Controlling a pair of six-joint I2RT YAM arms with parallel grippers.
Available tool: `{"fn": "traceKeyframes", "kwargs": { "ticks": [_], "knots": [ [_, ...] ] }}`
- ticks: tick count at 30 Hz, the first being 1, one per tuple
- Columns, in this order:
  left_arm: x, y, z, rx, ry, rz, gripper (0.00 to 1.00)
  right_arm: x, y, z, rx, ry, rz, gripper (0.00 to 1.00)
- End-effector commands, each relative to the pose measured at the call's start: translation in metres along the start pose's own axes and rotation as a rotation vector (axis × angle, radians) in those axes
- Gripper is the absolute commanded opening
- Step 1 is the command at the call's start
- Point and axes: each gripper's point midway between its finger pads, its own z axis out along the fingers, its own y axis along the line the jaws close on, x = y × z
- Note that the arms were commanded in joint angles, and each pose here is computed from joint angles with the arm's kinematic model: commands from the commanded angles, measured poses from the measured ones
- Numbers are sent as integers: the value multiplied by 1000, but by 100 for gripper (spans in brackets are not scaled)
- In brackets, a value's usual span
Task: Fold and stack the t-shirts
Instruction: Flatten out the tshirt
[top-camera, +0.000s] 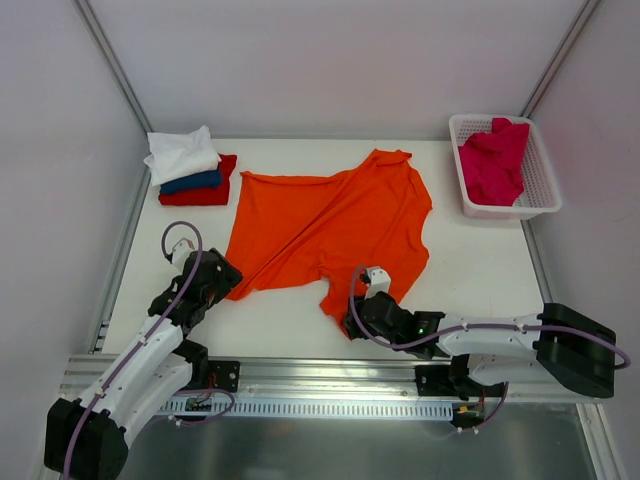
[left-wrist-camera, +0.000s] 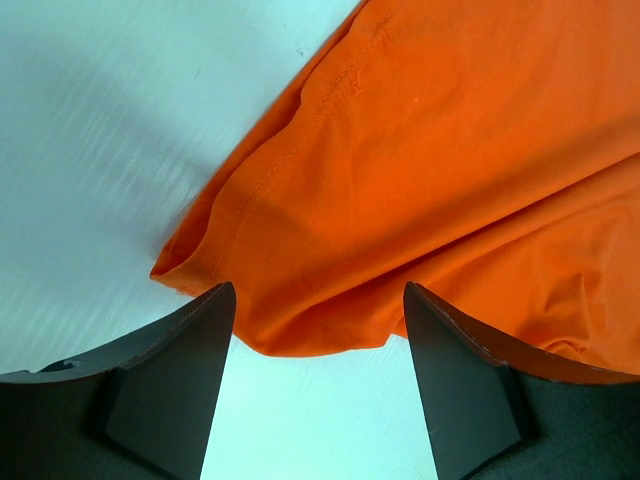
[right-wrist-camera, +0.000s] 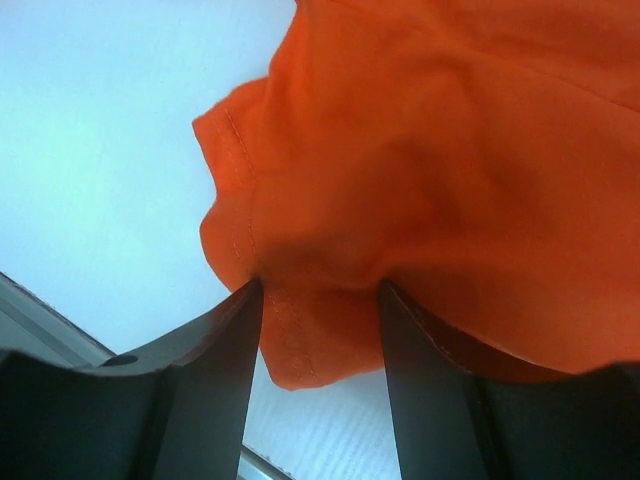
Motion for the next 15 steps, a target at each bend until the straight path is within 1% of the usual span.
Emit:
{"fn": "traceKeyframes", "kwargs": {
  "ticks": [1,5,7,8,9,11,12,14,15],
  "knots": [
    [-14,-14,-6,40,-44,7,69,15,-2,3,2,31,40,53],
    [-16,-14,-7,43,-52,8,68,26,-20,-7,65,39,100,53],
    [-16,-15,-7,45,-52,9,68,22,-26,-15,72,0,131,53],
    [-16,-14,-7,43,-52,9,68,30,-35,-22,101,13,125,53],
    [-16,-14,-7,42,-51,9,69,27,-40,-26,122,-15,152,53],
    [-15,-14,-7,43,-50,7,69,29,-51,-40,145,-31,163,52],
    [-16,-15,-7,48,-50,9,69,24,-56,-45,166,-71,194,52],
    [-15,-15,-7,47,-50,8,68,21,-64,-58,182,-91,195,51],
    [-15,-15,-7,47,-50,6,68,16,-69,-62,201,-125,216,51]
  ]
}}
